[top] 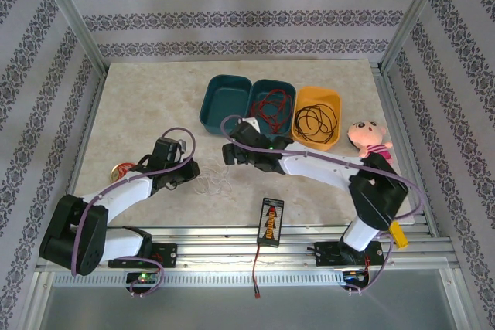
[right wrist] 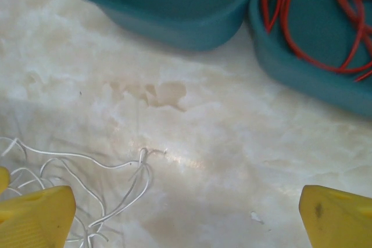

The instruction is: Untangle the cables

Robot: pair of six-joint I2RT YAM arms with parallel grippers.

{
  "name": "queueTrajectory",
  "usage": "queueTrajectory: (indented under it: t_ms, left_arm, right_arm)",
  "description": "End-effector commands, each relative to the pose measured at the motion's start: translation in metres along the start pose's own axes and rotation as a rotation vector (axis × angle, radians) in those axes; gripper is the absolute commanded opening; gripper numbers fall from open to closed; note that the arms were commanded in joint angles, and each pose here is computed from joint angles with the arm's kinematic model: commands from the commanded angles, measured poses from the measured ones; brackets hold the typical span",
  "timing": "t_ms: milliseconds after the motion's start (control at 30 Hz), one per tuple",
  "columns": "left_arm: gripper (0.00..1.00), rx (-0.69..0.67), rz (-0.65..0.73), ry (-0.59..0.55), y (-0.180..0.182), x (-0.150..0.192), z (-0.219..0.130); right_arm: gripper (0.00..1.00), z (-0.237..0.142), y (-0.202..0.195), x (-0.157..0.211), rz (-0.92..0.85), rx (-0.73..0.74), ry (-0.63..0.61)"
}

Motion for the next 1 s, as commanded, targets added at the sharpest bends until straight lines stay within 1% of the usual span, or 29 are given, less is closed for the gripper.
queueTrajectory:
  t_ms: [0, 33, 100, 200, 333, 367, 433, 467, 633, 733, 800, 967]
  left_arm:
    - [0.16, 0.026, 0.013, -0.018, -0.012, -0.007, 0.001]
    - [0.2, 0.02, 0.008, -0.02, -0.011, -0.006, 0.001]
    - [0.31, -0.004, 0.007, -0.026, -0.008, -0.006, -0.001]
    - [0.36, -0.039, 0.01, -0.041, -0.004, -0.008, -0.005]
    - [0.51, -0.063, 0.037, -0.055, -0.004, -0.012, -0.008]
    - [0.57, -0.068, 0.043, -0.061, -0.005, -0.015, -0.009]
    - [0.71, -0.093, 0.051, -0.063, -0.003, -0.017, -0.009]
    - [0.76, -0.105, 0.056, -0.067, -0.003, -0.019, -0.009]
    - [0.77, -0.153, 0.093, -0.104, -0.004, -0.032, -0.013]
    - [0.72, -0.175, 0.133, -0.102, -0.003, -0.038, -0.011]
    - [0.7, -0.186, 0.173, -0.079, -0.002, -0.039, -0.009]
    - [0.65, -0.173, 0.325, 0.041, -0.008, -0.035, 0.001]
  right_arm:
    - [0.98, 0.014, 0.014, 0.004, 0.041, -0.039, 0.055]
    - [0.97, 0.018, 0.017, 0.006, 0.041, -0.042, 0.07]
    - [0.91, 0.023, 0.02, 0.008, 0.046, -0.053, 0.094]
    - [0.82, 0.027, 0.023, 0.01, 0.054, -0.06, 0.118]
    - [0.75, 0.028, 0.023, 0.014, 0.067, -0.06, 0.136]
    - [0.73, 0.028, 0.023, 0.015, 0.07, -0.063, 0.14]
    - [0.7, 0.029, 0.025, 0.017, 0.078, -0.072, 0.153]
    - [0.68, 0.03, 0.026, 0.018, 0.082, -0.081, 0.158]
    - [0.62, 0.032, 0.035, 0.017, 0.093, -0.123, 0.167]
    - [0.59, 0.036, 0.039, 0.017, 0.09, -0.128, 0.18]
    - [0.59, 0.038, 0.04, 0.018, 0.093, -0.129, 0.189]
    - [0.59, 0.04, 0.042, 0.017, 0.093, -0.133, 0.192]
Point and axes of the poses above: each hand's point on the last joint's axis, 136 mm out from that joint toward the fingers, its own z axis out along the fingers, its own y axis along the line the jaws close on, x = y × z, the point moved 4 cm from there along -z, back along the fingers, and after that the axes turned 3 degrees about -z, right-handed, at the moved point
